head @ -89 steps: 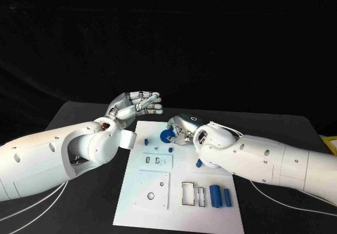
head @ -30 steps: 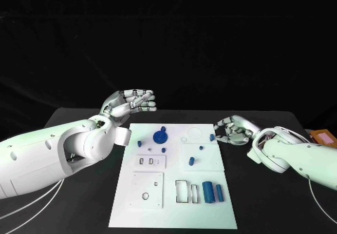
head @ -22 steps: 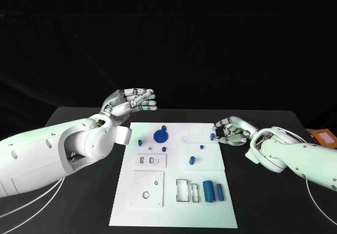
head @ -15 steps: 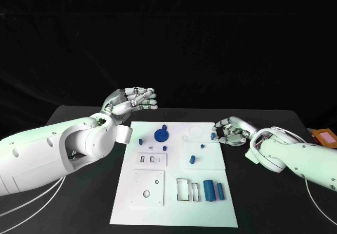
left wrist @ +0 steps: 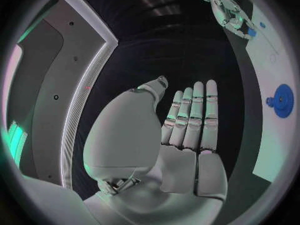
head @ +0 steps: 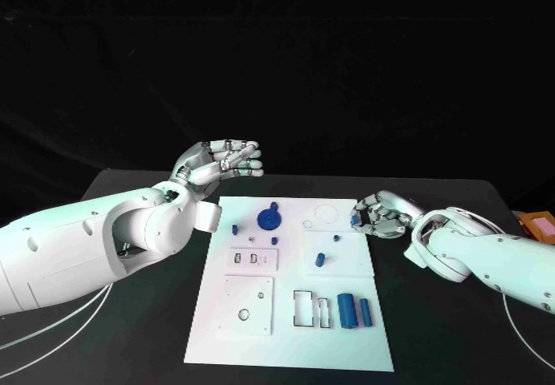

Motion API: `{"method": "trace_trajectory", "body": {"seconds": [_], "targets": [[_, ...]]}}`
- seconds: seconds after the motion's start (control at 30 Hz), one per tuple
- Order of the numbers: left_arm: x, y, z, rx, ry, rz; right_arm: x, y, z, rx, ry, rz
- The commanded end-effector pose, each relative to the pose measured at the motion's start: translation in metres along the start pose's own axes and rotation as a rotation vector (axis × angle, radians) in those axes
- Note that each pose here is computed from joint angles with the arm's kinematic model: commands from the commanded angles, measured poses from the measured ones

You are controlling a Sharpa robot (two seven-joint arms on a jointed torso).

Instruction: Assemble the parts on the task board

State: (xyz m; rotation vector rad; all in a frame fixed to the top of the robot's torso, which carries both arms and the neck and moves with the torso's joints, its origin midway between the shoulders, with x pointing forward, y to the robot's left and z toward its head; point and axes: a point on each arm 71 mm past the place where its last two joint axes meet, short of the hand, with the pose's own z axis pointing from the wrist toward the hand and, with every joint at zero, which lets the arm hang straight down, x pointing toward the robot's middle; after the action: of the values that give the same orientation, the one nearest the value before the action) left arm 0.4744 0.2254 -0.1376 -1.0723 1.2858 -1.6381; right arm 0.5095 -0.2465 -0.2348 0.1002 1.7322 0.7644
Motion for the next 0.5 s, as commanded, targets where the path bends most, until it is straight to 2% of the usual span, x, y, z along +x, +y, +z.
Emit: {"method": "trace_trajectory", "body": {"seconds": [0.03,0.33,0.5], "targets": [[0.0018,-0.0009,0.0001,0.008,0.016,-0.010,0.0025,0.0001,0.0005,0.002,0.020,-0.011],[0.0016,-0.0010,0.0000,0.007,0.016,-0.010,0.0046,0.0010,0.0018,0.003,0.018,-0.011],[0.0012,-0.0010,-0.0001,0.007,0.015,-0.009,0.0026,0.0003,0.0017,0.012,-0.018,-0.015]]}}
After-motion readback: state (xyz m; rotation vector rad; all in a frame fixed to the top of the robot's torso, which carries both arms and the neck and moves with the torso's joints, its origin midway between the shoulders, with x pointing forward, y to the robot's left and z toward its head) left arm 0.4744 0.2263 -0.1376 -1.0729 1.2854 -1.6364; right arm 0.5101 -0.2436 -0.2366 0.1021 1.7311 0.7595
